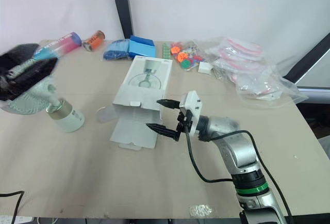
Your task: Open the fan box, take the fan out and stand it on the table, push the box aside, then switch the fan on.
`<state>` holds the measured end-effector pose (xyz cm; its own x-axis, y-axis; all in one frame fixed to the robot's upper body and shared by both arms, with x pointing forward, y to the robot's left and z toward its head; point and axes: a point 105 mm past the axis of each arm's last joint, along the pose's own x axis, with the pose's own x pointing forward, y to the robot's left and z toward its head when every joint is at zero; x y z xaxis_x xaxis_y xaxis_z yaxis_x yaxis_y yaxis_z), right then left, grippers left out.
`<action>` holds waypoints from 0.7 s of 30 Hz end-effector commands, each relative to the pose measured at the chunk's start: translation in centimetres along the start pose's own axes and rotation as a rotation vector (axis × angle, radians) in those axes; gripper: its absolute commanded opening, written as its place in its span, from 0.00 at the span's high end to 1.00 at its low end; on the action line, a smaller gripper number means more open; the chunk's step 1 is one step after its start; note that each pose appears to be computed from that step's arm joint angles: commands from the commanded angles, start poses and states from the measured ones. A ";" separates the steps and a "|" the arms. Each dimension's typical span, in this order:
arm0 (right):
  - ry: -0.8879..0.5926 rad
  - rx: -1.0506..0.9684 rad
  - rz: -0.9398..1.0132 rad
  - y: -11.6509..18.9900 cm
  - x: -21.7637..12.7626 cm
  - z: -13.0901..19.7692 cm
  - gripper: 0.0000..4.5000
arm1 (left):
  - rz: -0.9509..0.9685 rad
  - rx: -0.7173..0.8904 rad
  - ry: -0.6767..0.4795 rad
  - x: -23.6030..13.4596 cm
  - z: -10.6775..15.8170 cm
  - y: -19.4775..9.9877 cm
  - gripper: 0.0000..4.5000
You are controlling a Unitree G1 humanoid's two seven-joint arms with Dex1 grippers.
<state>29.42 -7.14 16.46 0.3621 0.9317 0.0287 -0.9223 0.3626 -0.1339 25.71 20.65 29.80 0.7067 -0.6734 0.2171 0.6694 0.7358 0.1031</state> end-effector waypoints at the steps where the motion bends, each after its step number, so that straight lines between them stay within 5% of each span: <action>1: -0.012 0.002 -0.099 0.2 0.5 1.2 0.00 | -0.161 -0.026 0.074 1.4 -2.6 -4.3 0.01; 4: 0.031 -0.002 -0.183 0.5 0.7 0.7 0.00 | -0.167 -0.150 0.092 1.1 -5.5 -5.6 0.01; 13: 0.161 0.003 -0.409 -0.8 0.4 -1.0 0.00 | -0.212 -0.049 0.289 -1.3 -13.2 -7.0 0.01; 21: 0.209 0.051 -0.452 -0.4 1.0 -1.7 0.00 | -0.317 0.037 0.299 -1.5 -15.2 -7.8 0.01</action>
<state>30.71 -6.71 13.19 0.7353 0.6531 -0.1810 -0.6723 0.7366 -0.0739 22.99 15.14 13.32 0.5260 -0.8381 -0.1445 0.8503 0.5146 0.1106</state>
